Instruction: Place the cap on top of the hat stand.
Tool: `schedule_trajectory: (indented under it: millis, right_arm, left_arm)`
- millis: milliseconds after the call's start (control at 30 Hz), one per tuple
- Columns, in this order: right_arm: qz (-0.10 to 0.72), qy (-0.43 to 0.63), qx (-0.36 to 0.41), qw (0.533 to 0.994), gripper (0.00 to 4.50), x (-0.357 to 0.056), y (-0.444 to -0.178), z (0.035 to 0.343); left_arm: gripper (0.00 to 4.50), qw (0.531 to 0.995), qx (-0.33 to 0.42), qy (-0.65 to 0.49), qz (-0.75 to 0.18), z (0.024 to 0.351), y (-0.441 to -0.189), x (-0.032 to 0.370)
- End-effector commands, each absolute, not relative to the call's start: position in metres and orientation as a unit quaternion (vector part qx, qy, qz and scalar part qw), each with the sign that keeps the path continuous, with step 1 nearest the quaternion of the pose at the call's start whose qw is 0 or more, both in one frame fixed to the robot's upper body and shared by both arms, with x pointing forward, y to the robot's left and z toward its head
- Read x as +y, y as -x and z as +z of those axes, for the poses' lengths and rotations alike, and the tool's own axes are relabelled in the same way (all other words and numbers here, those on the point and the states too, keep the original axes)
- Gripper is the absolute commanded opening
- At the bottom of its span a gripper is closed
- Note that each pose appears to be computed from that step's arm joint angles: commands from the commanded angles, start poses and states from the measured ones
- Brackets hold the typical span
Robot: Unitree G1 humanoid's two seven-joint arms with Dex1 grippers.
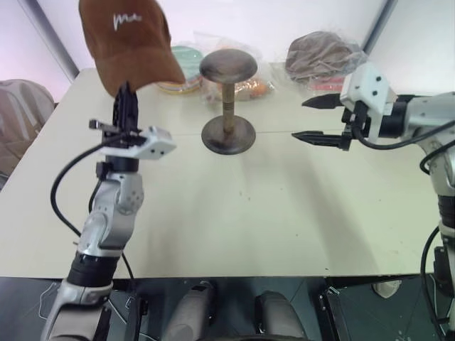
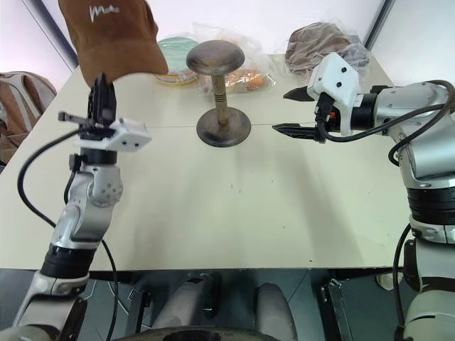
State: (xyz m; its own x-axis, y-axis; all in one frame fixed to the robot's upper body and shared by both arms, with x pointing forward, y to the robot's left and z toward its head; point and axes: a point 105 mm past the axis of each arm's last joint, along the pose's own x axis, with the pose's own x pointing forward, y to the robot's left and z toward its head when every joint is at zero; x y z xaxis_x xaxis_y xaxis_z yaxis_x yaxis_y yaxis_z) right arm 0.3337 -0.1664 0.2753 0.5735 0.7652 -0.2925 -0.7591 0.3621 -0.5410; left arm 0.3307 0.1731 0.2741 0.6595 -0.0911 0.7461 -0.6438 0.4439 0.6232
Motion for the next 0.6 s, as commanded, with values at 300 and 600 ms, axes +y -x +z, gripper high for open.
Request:
schedule_trajectory:
  millis: [300, 600]
  right_arm:
    - [0.447, 0.344, -0.045, 0.824, 3.51, -0.167, -0.334, 0.297]
    - [0.441, 0.344, -0.046, 0.827, 3.51, -0.168, -0.333, 0.296]
  left_arm:
    - [0.01, 0.747, -0.494, -0.430, 0.113, 0.324, -0.329, 0.108]
    - [0.01, 0.766, -0.485, -0.421, 0.045, 0.293, -0.330, 0.089]
